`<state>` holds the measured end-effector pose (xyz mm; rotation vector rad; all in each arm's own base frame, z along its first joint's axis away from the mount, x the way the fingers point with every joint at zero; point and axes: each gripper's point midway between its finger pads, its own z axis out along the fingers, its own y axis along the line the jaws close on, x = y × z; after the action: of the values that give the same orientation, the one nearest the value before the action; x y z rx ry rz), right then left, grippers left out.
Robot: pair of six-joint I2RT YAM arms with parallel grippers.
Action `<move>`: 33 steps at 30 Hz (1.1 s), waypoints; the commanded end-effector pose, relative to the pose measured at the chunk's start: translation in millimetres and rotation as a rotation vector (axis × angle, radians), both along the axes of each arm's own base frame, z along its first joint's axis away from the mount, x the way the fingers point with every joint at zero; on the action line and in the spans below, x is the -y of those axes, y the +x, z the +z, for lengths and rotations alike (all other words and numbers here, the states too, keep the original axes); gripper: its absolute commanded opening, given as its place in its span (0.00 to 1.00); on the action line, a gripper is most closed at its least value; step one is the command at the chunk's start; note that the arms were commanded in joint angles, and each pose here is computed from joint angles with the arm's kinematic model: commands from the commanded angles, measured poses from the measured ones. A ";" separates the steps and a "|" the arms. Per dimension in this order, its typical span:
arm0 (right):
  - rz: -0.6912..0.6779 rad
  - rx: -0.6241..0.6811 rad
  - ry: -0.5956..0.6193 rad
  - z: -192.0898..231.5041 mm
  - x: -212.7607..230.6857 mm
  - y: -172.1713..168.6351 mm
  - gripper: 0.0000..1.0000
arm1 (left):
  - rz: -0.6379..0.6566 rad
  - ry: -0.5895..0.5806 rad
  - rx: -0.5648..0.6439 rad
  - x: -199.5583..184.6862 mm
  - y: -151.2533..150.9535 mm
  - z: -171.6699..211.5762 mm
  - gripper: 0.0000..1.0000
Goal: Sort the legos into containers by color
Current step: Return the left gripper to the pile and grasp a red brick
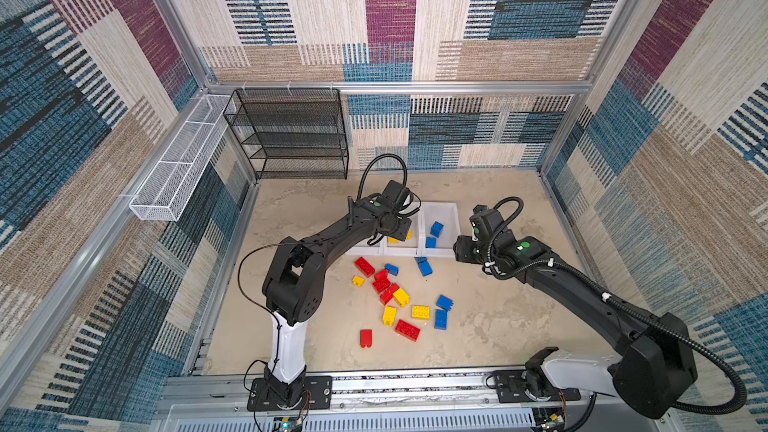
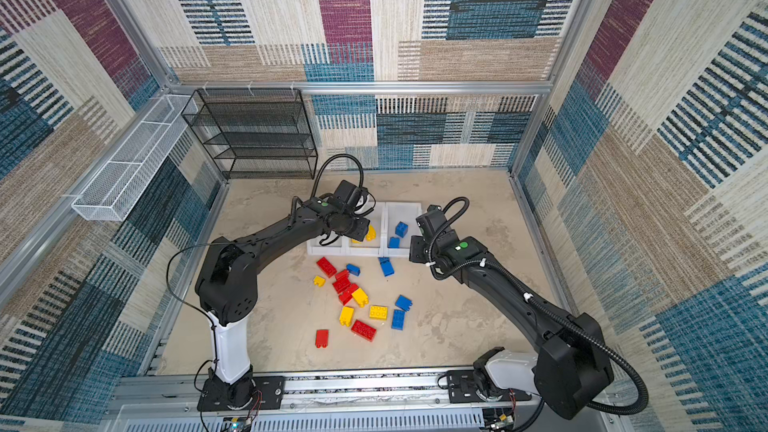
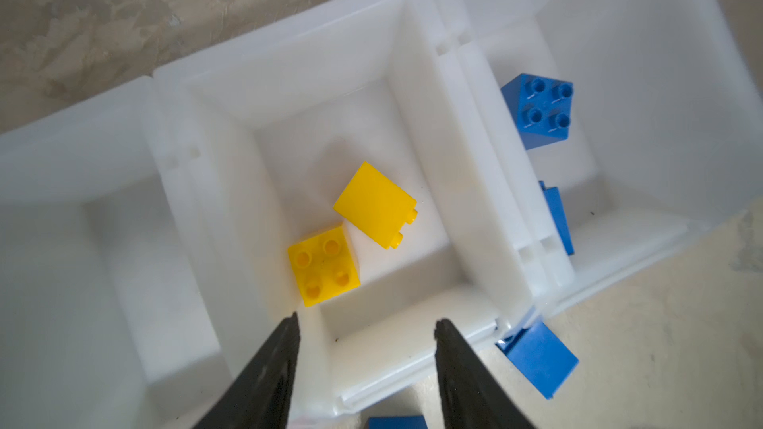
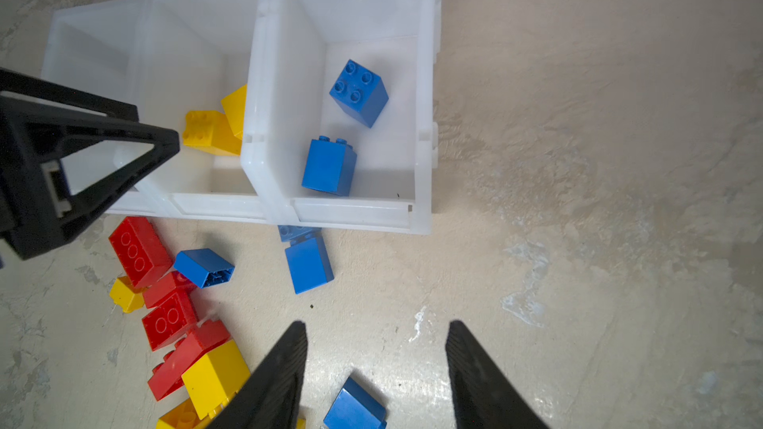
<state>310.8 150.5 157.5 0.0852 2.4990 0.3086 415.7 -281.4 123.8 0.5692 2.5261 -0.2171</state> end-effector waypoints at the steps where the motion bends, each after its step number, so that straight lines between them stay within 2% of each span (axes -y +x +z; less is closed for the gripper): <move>1: -0.004 0.011 0.011 4.8 -2.2 3.3 0.57 | -0.005 -0.004 0.013 -5.6 -7.6 9.1 0.57; 10: -0.002 0.016 0.012 4.1 -1.9 2.2 0.57 | 0.026 -0.058 -0.007 -33.4 -55.9 18.3 0.58; 20: 0.007 0.009 0.022 -1.9 -4.4 2.2 0.57 | 0.002 -0.098 -0.140 -57.1 -132.4 -20.1 0.58; 33: 0.019 -0.005 0.028 -6.6 -7.9 2.4 0.56 | -0.054 -0.121 -0.196 -44.2 -174.7 -46.7 0.55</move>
<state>308.2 153.5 146.0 0.0747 2.5254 0.3225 242.0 -229.6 77.9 0.6359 2.6685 -0.4121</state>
